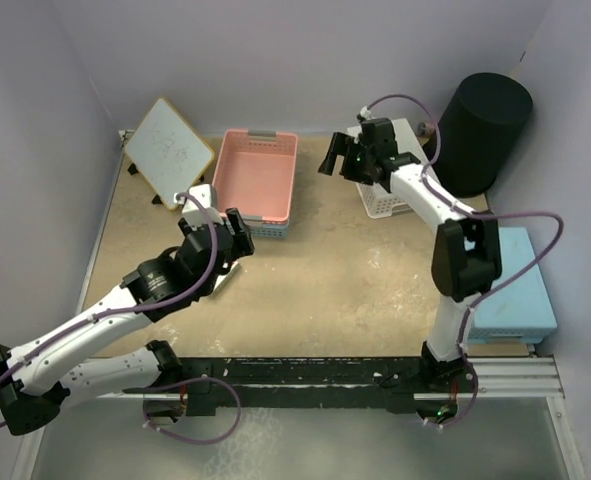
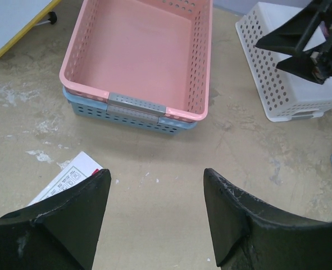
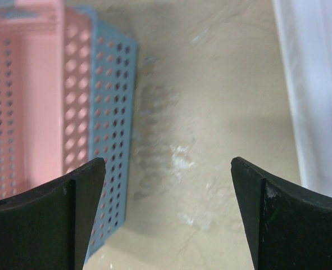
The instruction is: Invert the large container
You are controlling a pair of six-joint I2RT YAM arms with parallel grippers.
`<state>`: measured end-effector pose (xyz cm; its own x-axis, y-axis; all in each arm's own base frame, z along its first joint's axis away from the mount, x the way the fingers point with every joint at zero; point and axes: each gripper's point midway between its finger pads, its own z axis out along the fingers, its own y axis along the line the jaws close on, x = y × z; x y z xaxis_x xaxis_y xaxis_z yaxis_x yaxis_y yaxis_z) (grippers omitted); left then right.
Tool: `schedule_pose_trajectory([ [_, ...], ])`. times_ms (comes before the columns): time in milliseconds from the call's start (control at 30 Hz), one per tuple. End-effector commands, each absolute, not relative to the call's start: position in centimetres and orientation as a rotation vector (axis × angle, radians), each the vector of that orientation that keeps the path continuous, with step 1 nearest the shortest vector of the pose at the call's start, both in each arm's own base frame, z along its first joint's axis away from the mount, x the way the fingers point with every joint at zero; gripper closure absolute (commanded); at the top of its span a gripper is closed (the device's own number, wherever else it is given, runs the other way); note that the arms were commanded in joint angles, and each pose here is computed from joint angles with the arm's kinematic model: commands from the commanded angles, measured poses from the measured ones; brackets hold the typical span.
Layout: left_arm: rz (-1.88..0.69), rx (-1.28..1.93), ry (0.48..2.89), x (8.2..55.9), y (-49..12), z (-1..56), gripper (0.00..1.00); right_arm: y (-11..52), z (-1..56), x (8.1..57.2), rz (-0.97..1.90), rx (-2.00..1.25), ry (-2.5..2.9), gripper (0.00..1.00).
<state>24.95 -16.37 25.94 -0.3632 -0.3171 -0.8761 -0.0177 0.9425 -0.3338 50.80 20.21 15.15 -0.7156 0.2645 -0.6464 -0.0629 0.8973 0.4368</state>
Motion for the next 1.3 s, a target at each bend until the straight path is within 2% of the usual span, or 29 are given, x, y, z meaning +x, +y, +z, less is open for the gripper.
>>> schedule_pose_trajectory([
  [0,-0.285,-0.242,1.866,26.3,-16.7,27.8,0.33,20.0,18.8,46.0,0.565,0.038,2.215,0.05],
  [67,-0.235,-0.227,1.860,27.2,-17.1,28.2,0.29,18.0,18.9,43.1,0.494,0.061,2.198,0.05],
  [200,-0.123,-0.142,1.914,30.7,-20.2,27.4,0.28,13.9,17.3,37.9,0.349,0.139,2.229,0.04],
  [400,-0.212,-0.088,2.049,38.5,-24.7,23.2,0.28,7.7,17.9,32.0,0.106,0.284,2.213,0.01],
  [633,-0.191,-0.018,2.124,44.5,-27.6,19.3,0.28,5.7,18.1,27.5,0.106,0.386,2.180,0.00],
  [700,-0.194,-0.012,2.128,45.5,-27.8,18.6,0.36,5.5,17.8,26.8,0.110,0.391,2.183,0.00],
  [867,-0.133,0.040,2.159,46.8,-28.0,16.8,0.69,5.2,17.4,26.2,0.092,0.389,2.205,0.00],
  [967,-0.126,0.055,2.167,47.1,-28.2,16.4,0.81,5.2,17.7,26.2,0.093,0.385,2.204,0.00],
  [1033,-0.138,0.062,2.159,47.2,-28.4,16.7,0.84,5.3,17.8,26.3,0.098,0.384,2.201,0.00],
  [1067,-0.140,0.068,2.157,47.2,-28.5,16.8,0.82,5.4,17.8,26.3,0.101,0.382,2.200,0.00],
  [1100,-0.143,0.076,2.158,47.3,-28.6,16.9,0.76,5.4,17.9,26.3,0.105,0.382,2.199,0.00],
  [1167,-0.132,0.087,2.161,47.5,-28.7,17.0,0.56,5.5,17.9,26.4,0.109,0.380,2.199,0.00],
  [1200,-0.117,0.090,2.167,47.6,-28.6,16.8,0.49,5.5,17.9,26.4,0.110,0.380,2.199,0.00],
  [1267,-0.090,0.098,2.179,47.7,-28.4,16.2,0.44,5.5,17.9,26.4,0.110,0.380,2.198,0.00],
])
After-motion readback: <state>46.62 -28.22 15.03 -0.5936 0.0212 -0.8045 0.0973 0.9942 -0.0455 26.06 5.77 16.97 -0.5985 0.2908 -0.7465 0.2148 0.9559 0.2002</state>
